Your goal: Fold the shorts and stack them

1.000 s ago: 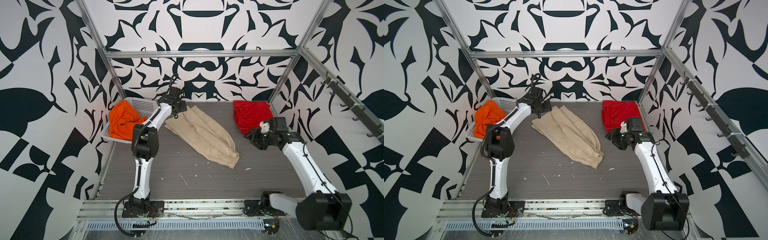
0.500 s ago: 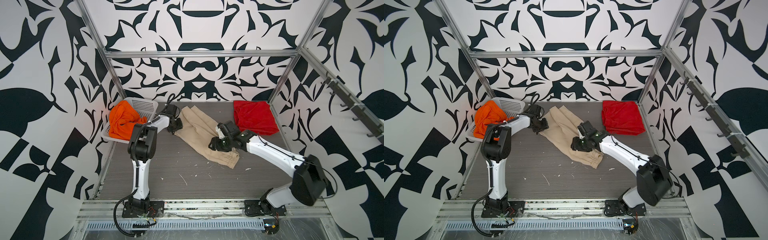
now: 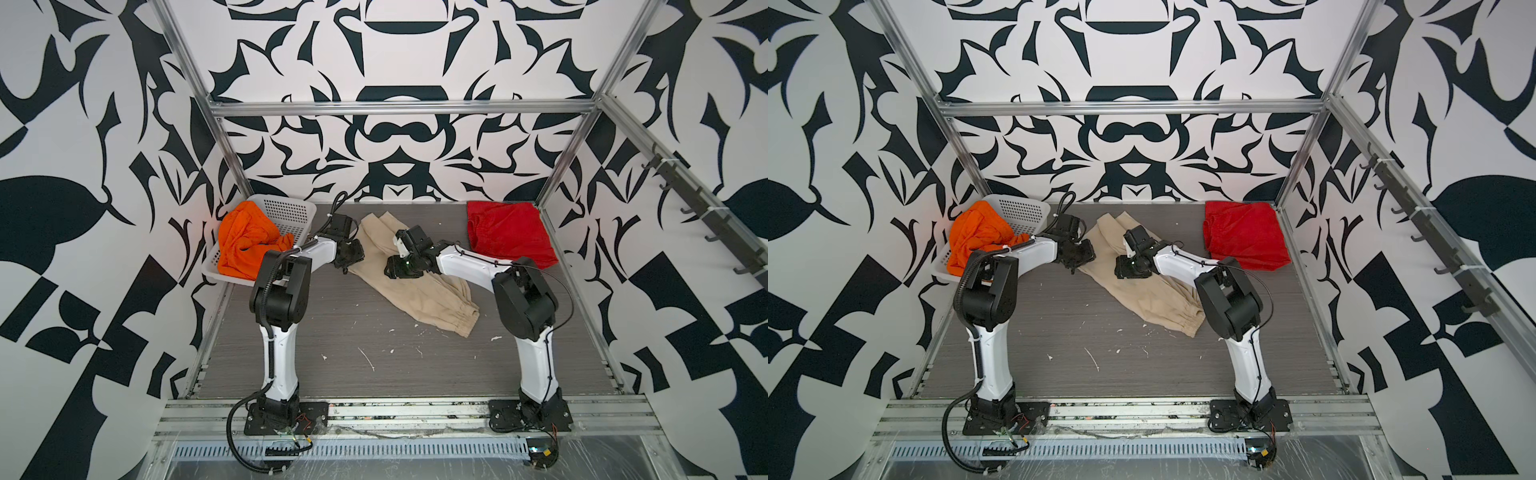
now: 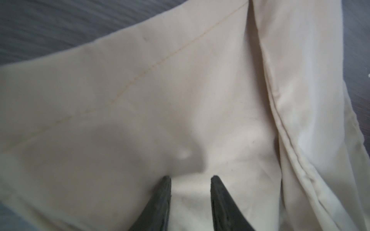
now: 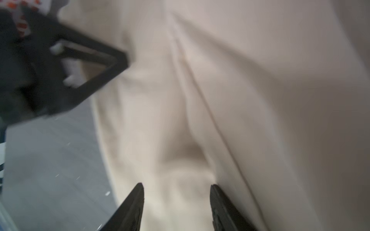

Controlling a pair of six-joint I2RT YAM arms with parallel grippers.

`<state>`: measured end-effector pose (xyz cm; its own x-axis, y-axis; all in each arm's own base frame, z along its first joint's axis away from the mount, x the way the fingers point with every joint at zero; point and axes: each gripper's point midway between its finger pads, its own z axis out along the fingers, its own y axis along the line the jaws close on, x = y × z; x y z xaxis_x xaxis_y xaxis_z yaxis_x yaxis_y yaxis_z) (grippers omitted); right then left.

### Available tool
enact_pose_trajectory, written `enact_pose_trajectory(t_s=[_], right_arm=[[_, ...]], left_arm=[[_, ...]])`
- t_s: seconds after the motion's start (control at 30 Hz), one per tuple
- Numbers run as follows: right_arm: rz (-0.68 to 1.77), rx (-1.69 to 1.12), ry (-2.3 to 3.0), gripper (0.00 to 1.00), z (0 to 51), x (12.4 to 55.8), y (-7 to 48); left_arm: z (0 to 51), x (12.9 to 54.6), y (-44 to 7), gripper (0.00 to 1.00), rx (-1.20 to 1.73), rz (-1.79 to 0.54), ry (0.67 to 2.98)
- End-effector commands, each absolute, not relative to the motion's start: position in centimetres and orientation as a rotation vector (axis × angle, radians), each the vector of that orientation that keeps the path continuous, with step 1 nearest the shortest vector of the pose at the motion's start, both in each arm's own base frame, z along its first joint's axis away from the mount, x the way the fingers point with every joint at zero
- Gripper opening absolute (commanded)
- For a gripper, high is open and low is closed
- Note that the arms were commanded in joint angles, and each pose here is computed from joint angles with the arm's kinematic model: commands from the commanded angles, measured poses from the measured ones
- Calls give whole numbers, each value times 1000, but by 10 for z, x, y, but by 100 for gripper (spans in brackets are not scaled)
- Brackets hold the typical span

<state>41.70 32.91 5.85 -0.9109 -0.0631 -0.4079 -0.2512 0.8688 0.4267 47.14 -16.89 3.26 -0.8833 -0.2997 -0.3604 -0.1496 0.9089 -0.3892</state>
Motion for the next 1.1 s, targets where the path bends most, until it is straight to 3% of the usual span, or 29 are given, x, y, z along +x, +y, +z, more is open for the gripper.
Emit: enact_pose_trajectory(t_s=[0.0,0.17,0.33,0.57,0.77,0.9,1.07], right_arm=[[642,-171,2552,57,82,471,294],[566,24,2523,57,79,529,205],[574,109,2484,57,102,538,155],[687,2,2480,56,133,455,177],[767,-77,2542,56,125,366,210],[834,-57,2546,56,116,333,220],[964,-72,2564,54,100,313,244]], left_arm=[[5,435,-149,38,-388,-378,2779],[5,421,-144,39,-387,-361,2786],[8,410,-141,39,-405,-360,2792],[13,363,-142,39,-467,-378,2813],[42,307,-147,43,-479,-379,2800],[84,310,-165,45,-436,-529,2690],[120,345,-204,43,-277,-705,2595]])
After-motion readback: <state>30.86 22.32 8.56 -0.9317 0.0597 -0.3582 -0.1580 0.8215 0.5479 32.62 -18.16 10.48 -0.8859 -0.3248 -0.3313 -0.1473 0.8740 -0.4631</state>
